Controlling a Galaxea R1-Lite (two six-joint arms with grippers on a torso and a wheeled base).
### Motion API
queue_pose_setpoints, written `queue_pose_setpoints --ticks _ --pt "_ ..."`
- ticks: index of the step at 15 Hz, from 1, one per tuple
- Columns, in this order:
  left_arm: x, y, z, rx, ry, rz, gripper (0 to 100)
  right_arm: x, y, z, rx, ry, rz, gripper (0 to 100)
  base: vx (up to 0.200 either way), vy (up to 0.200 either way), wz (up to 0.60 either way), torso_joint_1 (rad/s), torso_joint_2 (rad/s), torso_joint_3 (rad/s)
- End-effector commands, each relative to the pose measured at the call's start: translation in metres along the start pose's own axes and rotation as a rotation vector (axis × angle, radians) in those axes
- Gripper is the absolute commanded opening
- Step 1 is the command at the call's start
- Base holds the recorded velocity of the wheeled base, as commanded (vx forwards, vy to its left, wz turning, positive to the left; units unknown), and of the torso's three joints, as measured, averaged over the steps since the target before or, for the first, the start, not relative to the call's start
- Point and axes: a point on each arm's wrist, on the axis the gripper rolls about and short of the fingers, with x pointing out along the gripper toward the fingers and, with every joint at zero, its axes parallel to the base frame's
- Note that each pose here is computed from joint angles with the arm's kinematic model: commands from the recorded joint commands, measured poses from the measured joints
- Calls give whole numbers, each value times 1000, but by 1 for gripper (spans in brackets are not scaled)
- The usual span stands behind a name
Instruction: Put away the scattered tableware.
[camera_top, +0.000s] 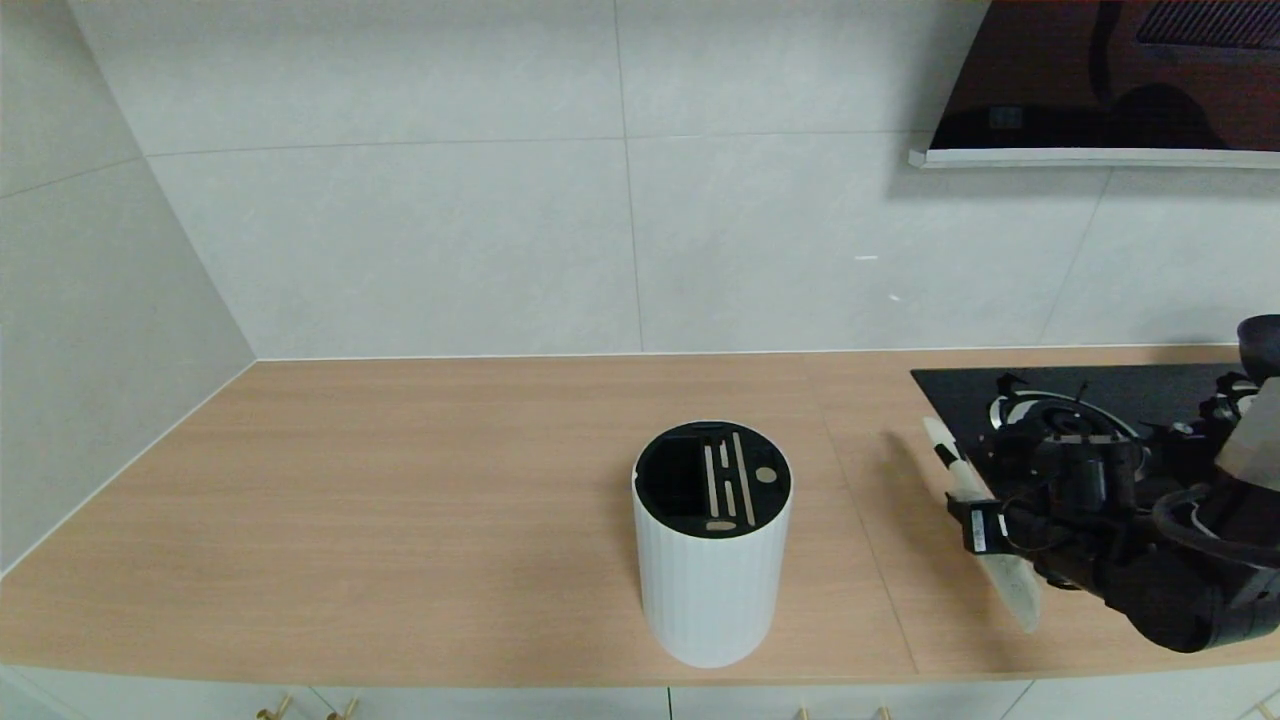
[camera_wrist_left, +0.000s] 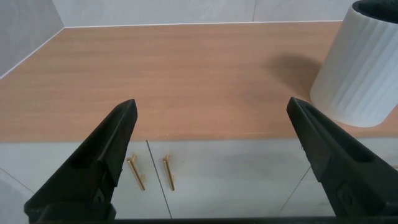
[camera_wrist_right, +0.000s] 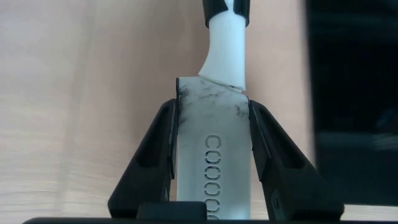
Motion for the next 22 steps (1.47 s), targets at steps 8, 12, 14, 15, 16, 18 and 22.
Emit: queue_pose_setpoints --ticks 8,12,14,15,16,18,22 --pt "-8 -3 49 11 -17 -196 100 -102 22 85 -3 -326 116 0 0 0 0 0 0 0" --pt "31 -10 113 -38 139 -562 100 -113 33 128 -12 -363 158 0 0 0 0 0 0 0" --pt "61 -13 141 -54 193 -644 100 -120 48 146 -17 -403 213 0 0 0 0 0 0 0" --pt "76 -15 150 -68 222 -685 100 -122 55 148 -22 -411 235 0 0 0 0 0 0 0" --pt "92 -18 153 -69 256 -722 100 -125 62 149 -28 -420 261 0 0 0 0 0 0 0" --pt "116 -28 161 -77 240 -794 100 -130 74 150 -37 -429 299 0 0 0 0 0 0 0" --pt "153 -61 167 -215 246 -959 100 -133 90 145 -59 -419 370 0 0 0 0 0 0 0"
